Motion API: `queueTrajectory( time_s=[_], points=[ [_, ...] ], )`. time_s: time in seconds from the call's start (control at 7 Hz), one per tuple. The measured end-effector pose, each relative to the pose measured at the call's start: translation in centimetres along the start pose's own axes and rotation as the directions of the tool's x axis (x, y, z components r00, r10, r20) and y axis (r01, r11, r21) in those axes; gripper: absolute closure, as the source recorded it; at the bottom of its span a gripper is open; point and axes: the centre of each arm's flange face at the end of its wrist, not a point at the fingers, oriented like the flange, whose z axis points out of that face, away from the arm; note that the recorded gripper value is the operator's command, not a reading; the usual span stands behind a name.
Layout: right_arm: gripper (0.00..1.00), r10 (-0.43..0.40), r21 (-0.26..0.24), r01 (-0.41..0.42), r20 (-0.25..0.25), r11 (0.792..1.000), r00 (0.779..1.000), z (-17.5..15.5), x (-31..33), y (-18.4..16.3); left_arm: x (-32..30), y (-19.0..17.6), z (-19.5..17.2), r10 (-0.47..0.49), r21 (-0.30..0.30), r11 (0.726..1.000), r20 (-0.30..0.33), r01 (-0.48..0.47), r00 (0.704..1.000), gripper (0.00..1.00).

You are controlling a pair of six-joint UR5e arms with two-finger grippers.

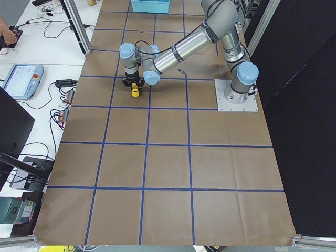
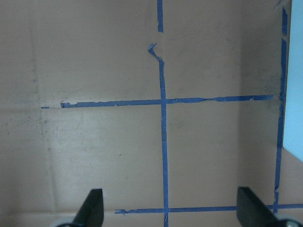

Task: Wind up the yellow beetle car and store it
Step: 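Drag the car backward along the table with the left gripper, then keep dragging the car backward toward the left arm to wind it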

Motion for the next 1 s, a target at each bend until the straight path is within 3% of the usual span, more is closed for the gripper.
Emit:
queueTrajectory(
  time_s=[1.0],
  points=[
    [0.0, 0.001, 0.009, -0.001, 0.0, 1.0, 1.0, -0.1, 0.0, -0.1, 0.0, 2.0, -0.1, 0.02, 0.0, 1.0, 0.001, -0.02, 1.0, 1.0]
  ],
)
